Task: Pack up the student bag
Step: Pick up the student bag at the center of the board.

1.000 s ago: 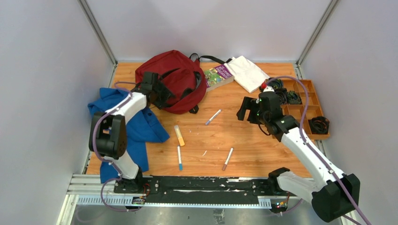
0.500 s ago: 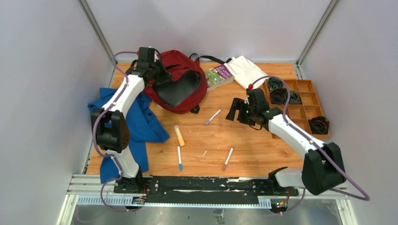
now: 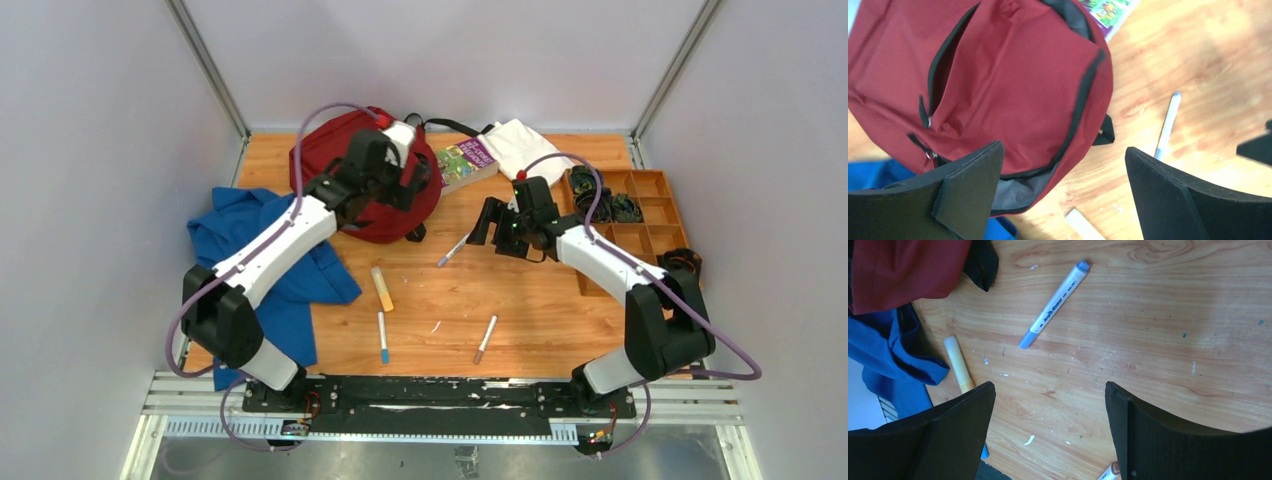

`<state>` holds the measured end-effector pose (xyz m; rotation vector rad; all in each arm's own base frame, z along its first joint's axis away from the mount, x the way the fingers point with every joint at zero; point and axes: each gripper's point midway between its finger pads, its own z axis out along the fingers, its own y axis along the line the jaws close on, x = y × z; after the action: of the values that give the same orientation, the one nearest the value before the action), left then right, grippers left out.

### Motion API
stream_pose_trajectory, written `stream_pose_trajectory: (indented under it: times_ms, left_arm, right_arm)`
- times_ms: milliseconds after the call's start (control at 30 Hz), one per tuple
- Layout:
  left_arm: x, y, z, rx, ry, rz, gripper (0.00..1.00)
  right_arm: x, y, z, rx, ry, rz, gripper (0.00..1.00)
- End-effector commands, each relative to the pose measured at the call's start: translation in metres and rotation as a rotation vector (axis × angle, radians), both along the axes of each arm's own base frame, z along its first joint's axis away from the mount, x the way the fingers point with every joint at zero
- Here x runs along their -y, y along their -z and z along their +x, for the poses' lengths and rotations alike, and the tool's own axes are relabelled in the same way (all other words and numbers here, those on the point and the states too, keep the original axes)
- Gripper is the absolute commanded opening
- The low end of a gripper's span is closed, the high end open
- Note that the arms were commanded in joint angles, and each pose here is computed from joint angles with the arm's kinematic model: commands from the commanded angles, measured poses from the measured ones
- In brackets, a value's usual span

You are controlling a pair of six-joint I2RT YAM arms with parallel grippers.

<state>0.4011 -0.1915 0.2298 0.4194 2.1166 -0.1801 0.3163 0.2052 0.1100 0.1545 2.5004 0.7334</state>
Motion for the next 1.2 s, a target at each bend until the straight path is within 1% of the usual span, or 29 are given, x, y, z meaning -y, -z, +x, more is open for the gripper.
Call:
stream_pose_trajectory:
  times_ms: [0,133,333,467,500,533,567,600,633,700,733,767,900,1033,1100,1167]
  left_arm:
    - [0.006,0.009,0.002,0.105,0.109,0.308,1.0]
    - [0.021,0.028,0.001,0.08,0.151,0.348,1.0]
    - [0.025,0.07,0.021,0.034,0.139,0.473,1.0]
    - [0.036,0.099,0.026,-0.036,0.167,0.479,0.99]
    - [0.039,0.101,0.027,-0.048,0.169,0.473,0.97]
    - [0.039,0.102,0.029,-0.056,0.167,0.475,0.91]
    - [0.039,0.099,0.031,-0.055,0.158,0.48,0.83]
    - [0.037,0.09,0.035,-0.041,0.138,0.483,0.7]
    - [0.033,0.082,0.04,-0.027,0.11,0.493,0.47]
    - [0.021,0.06,0.049,0.007,0.055,0.506,0.18]
    - [0.014,0.046,0.055,0.027,0.021,0.505,0.05]
    - [0.006,0.032,0.061,0.043,-0.011,0.505,0.0]
    - [-0.04,-0.034,0.085,0.122,-0.16,0.482,0.0]
    - [-0.086,-0.103,0.099,0.267,-0.304,0.421,0.0]
    - [-0.102,-0.134,0.099,0.345,-0.356,0.399,0.0]
    - [-0.111,-0.153,0.097,0.396,-0.399,0.401,0.0]
  right_arm:
    - [-0.015,-0.013,0.004,0.013,-0.016,0.058,0.85]
    - [-0.012,-0.015,0.002,0.022,-0.009,0.056,0.84]
    - [-0.006,-0.02,-0.007,0.035,-0.013,0.047,0.84]
    - [-0.003,-0.021,-0.013,0.04,-0.007,0.048,0.84]
    - [-0.002,-0.021,-0.014,0.041,-0.005,0.047,0.84]
    - [-0.001,-0.02,-0.015,0.042,-0.007,0.044,0.84]
    - [-0.001,-0.021,-0.016,0.043,-0.008,0.043,0.84]
    - [0.0,-0.021,-0.016,0.047,-0.01,0.041,0.84]
    - [0.0,-0.02,-0.017,0.048,-0.013,0.038,0.83]
    - [0.001,-0.019,-0.016,0.05,-0.012,0.029,0.84]
    - [0.002,-0.018,-0.015,0.044,-0.004,0.025,0.84]
    - [0.002,-0.017,-0.014,0.041,-0.002,0.024,0.84]
    - [-0.008,-0.023,-0.003,0.063,-0.008,0.062,0.83]
    - [-0.023,-0.033,0.009,0.083,-0.026,0.109,0.81]
    - [-0.031,-0.037,0.016,0.094,-0.036,0.125,0.81]
    - [-0.034,-0.039,0.023,0.103,-0.032,0.126,0.81]
